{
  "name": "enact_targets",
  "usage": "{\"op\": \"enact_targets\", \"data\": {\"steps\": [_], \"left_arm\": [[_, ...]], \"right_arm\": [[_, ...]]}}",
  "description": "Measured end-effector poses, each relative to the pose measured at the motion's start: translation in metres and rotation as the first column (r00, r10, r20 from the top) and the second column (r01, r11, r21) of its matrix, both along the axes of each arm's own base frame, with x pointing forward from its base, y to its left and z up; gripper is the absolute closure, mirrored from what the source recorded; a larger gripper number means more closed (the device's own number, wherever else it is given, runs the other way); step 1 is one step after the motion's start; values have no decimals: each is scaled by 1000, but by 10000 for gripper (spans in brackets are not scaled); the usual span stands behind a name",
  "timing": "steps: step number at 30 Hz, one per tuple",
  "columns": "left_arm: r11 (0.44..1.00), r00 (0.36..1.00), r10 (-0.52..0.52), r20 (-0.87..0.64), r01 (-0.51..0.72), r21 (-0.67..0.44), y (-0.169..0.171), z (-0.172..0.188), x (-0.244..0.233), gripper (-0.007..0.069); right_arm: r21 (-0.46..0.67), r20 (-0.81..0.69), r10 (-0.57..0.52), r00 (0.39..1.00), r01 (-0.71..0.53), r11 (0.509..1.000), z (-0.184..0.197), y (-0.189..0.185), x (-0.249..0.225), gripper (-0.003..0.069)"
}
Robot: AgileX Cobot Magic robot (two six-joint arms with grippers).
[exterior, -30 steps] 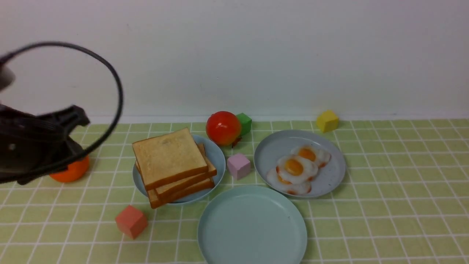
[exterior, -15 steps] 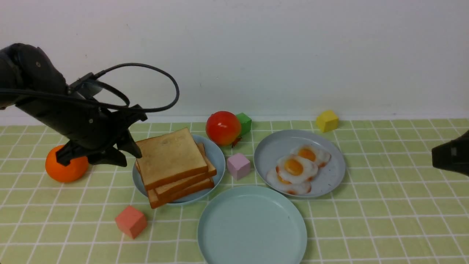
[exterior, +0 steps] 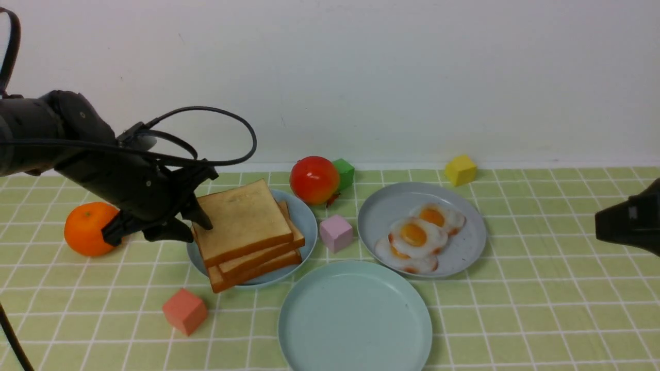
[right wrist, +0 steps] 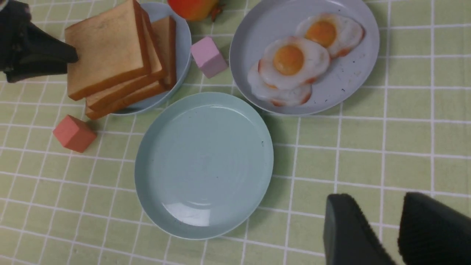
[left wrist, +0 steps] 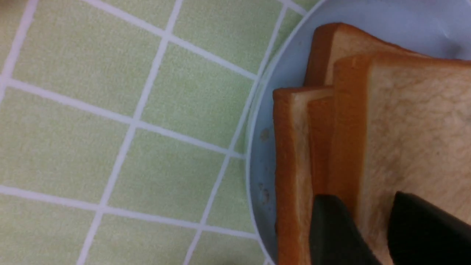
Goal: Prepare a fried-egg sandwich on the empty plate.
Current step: Use the left arm to grab a slice of bread, then use the left arm to put a slice of bread into the empty plate in the middle
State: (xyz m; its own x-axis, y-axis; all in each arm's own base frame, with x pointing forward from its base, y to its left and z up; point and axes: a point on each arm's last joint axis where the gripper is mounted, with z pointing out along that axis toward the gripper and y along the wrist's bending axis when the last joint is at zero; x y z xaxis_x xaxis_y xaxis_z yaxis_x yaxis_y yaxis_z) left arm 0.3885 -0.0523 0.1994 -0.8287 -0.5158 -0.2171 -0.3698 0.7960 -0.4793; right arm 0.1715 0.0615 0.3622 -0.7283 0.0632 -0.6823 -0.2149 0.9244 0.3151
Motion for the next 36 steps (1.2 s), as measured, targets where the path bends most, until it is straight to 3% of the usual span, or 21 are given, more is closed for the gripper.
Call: {"op": "enact_targets", "data": {"steps": [5, 12, 18, 23, 29, 36], "left_arm": [[1000, 1000, 3, -4, -3, -5, 0, -5, 3, 440], [998, 998, -58, 10, 58, 29, 0, 3, -1, 614], [987, 988, -152, 20, 150, 51, -4, 43, -27, 618], [951, 941, -309, 138, 307, 39, -49, 76, -66, 618], [918, 908, -395, 141, 397, 15, -95, 55, -87, 618], [898, 895, -440, 79, 439, 36, -133, 3, -85, 610]], "right_arm": [[15, -5, 2, 1000, -2, 1000, 0, 1, 0, 418], [15, -8, 3, 1000, -3, 1000, 0, 1, -1, 418], [15, -8, 3, 1000, -3, 1000, 0, 1, -1, 418], [16, -6, 2, 1000, -2, 1000, 0, 1, 0, 418], [16, -5, 2, 1000, -2, 1000, 0, 1, 0, 418], [16, 1, 0, 1000, 0, 1000, 0, 1, 0, 418]]}}
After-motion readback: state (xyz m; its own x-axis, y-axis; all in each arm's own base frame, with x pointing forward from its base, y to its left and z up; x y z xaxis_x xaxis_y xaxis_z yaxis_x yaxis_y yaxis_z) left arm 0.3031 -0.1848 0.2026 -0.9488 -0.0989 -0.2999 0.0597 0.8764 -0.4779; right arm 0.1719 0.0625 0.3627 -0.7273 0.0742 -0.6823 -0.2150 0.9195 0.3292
